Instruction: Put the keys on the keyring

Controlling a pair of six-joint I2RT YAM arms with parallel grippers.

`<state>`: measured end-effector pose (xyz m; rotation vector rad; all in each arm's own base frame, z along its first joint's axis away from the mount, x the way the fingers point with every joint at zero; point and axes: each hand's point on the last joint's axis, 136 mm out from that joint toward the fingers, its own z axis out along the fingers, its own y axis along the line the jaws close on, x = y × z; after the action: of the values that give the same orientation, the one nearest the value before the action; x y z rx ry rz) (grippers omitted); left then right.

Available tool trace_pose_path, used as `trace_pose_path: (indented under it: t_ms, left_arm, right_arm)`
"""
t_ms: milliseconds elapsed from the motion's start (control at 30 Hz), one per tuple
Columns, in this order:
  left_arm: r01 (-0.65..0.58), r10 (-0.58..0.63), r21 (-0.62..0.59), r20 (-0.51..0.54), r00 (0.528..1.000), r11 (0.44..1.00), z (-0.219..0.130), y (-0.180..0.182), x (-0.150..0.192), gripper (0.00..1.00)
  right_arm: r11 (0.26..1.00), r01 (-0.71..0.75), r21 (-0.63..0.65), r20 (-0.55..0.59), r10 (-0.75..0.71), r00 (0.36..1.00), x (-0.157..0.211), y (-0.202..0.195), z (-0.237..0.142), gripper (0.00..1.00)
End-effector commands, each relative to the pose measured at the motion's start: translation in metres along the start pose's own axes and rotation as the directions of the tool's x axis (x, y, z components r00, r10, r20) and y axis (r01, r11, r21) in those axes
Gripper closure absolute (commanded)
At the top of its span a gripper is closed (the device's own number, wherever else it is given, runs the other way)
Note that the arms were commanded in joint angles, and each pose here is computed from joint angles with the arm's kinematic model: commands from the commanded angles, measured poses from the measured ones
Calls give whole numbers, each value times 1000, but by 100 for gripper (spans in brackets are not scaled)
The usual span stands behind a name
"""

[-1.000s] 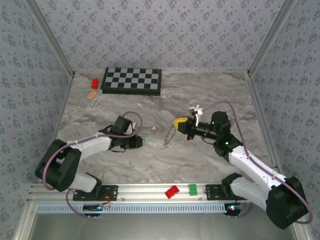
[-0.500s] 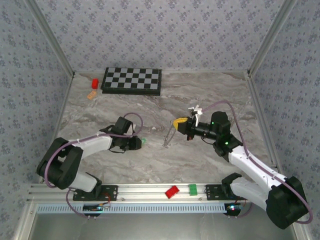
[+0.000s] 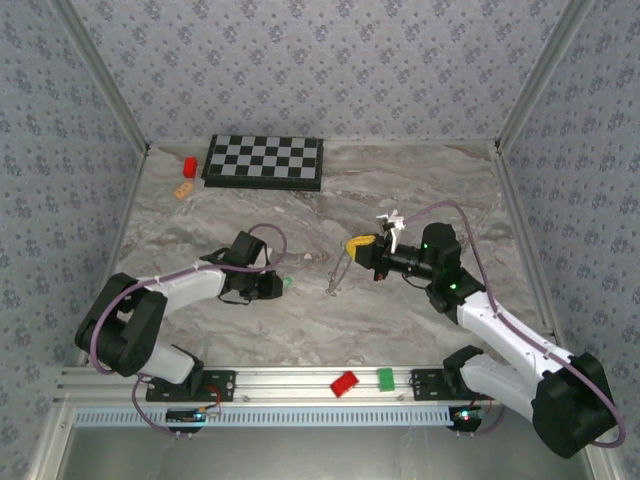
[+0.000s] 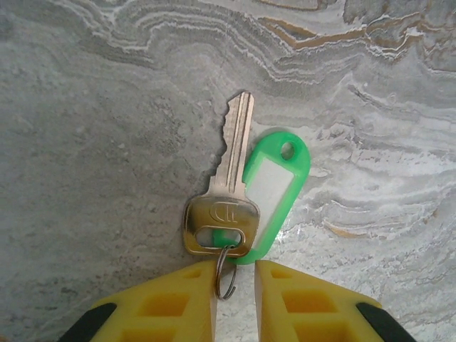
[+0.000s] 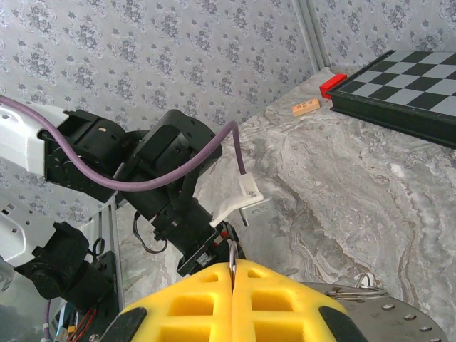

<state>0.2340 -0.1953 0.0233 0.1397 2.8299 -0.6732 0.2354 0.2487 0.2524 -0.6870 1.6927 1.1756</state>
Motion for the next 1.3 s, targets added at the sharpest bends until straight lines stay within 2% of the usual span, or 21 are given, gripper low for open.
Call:
trace_pose_path:
  t_ms: [0, 267, 700, 900, 1033, 1267]
  left_arm:
    - [-6, 5, -7, -11, 1000, 1000, -2, 0, -2, 80]
    - [1, -1, -6, -11, 1000, 1000, -3, 1, 0, 84]
    - [2, -2, -8, 0, 1000, 1000, -6, 1, 0, 84]
    - [1, -1, -3, 7, 1000, 1000, -6, 0, -3, 99]
    - [2, -2, 1, 12, 1000, 1000, -7, -2, -5, 100]
    - [-49, 55, -55, 110, 992, 997, -28, -5, -21, 100]
  right_arm:
    - [999, 36, -6, 27, -36, 999, -9, 4, 1, 100]
    - [999, 35, -5, 26, -35, 999, -8, 3, 1, 100]
    - [999, 35, -9, 24, -35, 999, -8, 4, 2, 100]
    - [999, 34, -8, 23, -34, 999, -7, 4, 2, 100]
    - [999, 36, -9, 21, -36, 999, -7, 4, 2, 100]
    - [999, 40, -6, 22, -39, 999, -7, 4, 2, 100]
